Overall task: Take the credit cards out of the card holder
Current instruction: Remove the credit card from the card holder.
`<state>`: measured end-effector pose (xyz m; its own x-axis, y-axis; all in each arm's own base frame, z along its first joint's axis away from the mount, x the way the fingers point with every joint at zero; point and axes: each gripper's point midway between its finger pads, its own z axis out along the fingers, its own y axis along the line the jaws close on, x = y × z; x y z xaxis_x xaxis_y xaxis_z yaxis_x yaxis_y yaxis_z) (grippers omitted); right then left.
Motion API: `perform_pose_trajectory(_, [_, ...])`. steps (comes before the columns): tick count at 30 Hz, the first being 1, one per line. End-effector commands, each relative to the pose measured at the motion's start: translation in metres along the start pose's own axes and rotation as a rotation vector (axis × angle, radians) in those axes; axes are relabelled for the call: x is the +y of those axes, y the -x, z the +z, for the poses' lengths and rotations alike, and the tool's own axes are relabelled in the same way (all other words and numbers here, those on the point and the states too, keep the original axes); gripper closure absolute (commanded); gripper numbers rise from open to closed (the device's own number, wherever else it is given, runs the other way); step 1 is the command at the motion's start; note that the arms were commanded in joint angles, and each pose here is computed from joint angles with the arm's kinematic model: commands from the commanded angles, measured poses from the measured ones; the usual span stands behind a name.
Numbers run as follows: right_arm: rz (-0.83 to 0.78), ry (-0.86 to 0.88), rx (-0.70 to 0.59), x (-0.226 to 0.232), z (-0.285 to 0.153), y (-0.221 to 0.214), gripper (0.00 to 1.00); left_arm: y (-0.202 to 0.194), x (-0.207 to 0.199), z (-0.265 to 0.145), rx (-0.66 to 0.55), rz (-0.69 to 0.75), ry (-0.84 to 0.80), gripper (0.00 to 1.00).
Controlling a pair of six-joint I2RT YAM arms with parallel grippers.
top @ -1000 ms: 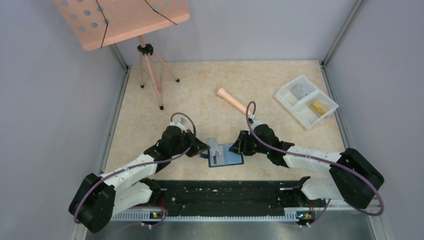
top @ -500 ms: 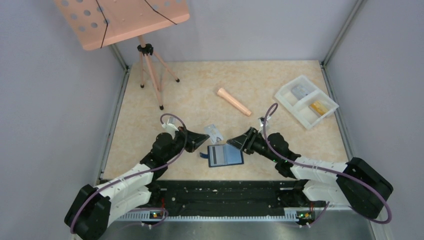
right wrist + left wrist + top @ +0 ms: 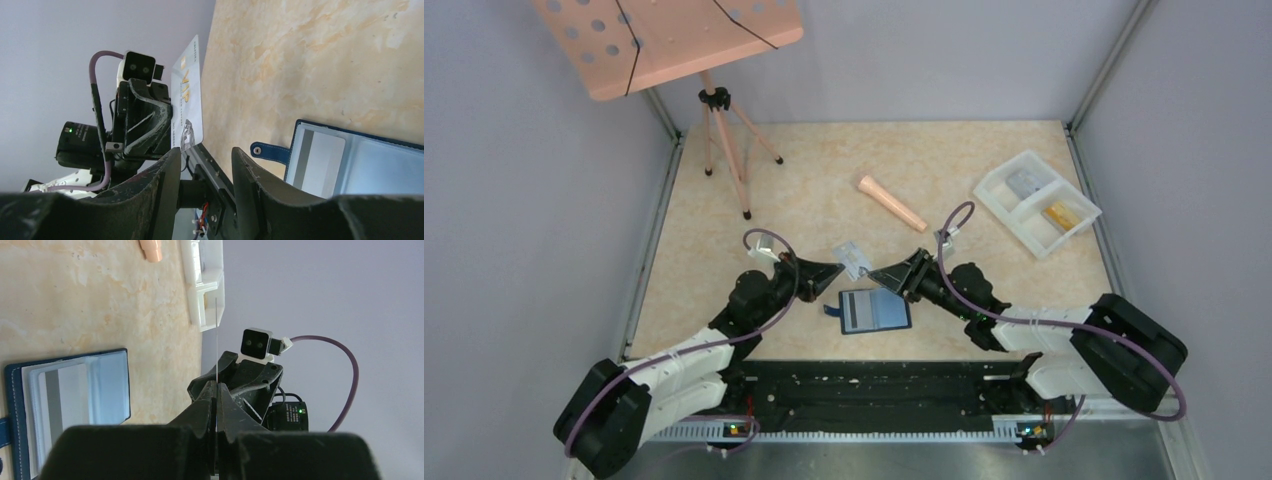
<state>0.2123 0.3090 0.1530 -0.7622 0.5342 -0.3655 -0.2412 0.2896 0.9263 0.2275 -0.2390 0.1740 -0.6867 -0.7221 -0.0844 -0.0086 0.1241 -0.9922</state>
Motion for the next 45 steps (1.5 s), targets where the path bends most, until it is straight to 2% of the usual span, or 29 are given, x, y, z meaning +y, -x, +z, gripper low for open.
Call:
perform_pose_trajectory(1, [-0.004, 0.142, -0.029, 0.045, 0.013, 0.011, 0.59, 0.002, -0.018, 0.0, -0.02, 0.009, -0.078, 1.0])
perform_pose_trajectory(6, [-0.005, 0.149, -0.023, 0.049, 0.019, 0.01, 0.62, 0.002, -0.015, 0.0, -0.02, 0.012, -0.075, 1.0])
perform_pose_trajectory(11, [-0.015, 0.145, -0.026, 0.049, 0.022, 0.011, 0.7, 0.002, -0.016, -0.001, -0.02, 0.015, -0.079, 1.0])
perform_pose_trajectory(16, [-0.029, 0.128, -0.038, 0.048, 0.023, 0.015, 1.0, 0.002, -0.011, -0.001, -0.023, 0.012, -0.066, 1.0])
perform_pose_trajectory(18, [-0.041, 0.115, -0.045, 0.046, 0.022, 0.018, 1.0, 0.003, -0.011, -0.002, -0.028, 0.023, -0.06, 0.95])
perform_pose_trajectory(23, [-0.092, 0.074, -0.064, 0.036, 0.013, 0.05, 1.0, 0.003, -0.005, -0.005, -0.03, 0.072, -0.014, 0.54])
perform_pose_trajectory(26, [-0.183, -0.002, -0.063, 0.025, 0.005, 0.083, 1.0, 0.005, -0.002, -0.007, -0.035, 0.11, 0.017, 0.41])
perform_pose_trajectory(30, [-0.279, -0.108, 0.007, 0.012, -0.008, 0.109, 1.0, 0.007, 0.001, -0.005, -0.025, 0.205, 0.082, 0.28])
perform_pose_trajectory(34, [-0.4, -0.062, 0.179, 0.026, -0.016, 0.101, 1.0, -0.001, -0.023, 0.003, 0.043, 0.36, 0.007, 0.26])
perform_pose_trajectory(37, [-0.458, 0.005, 0.323, 0.034, -0.024, 0.084, 1.0, -0.006, -0.029, 0.008, 0.111, 0.449, 0.053, 0.25])
perform_pose_trajectory(45, [-0.458, 0.184, 0.498, 0.055, -0.044, 0.055, 1.0, -0.013, -0.037, 0.009, 0.172, 0.546, 0.019, 0.26])
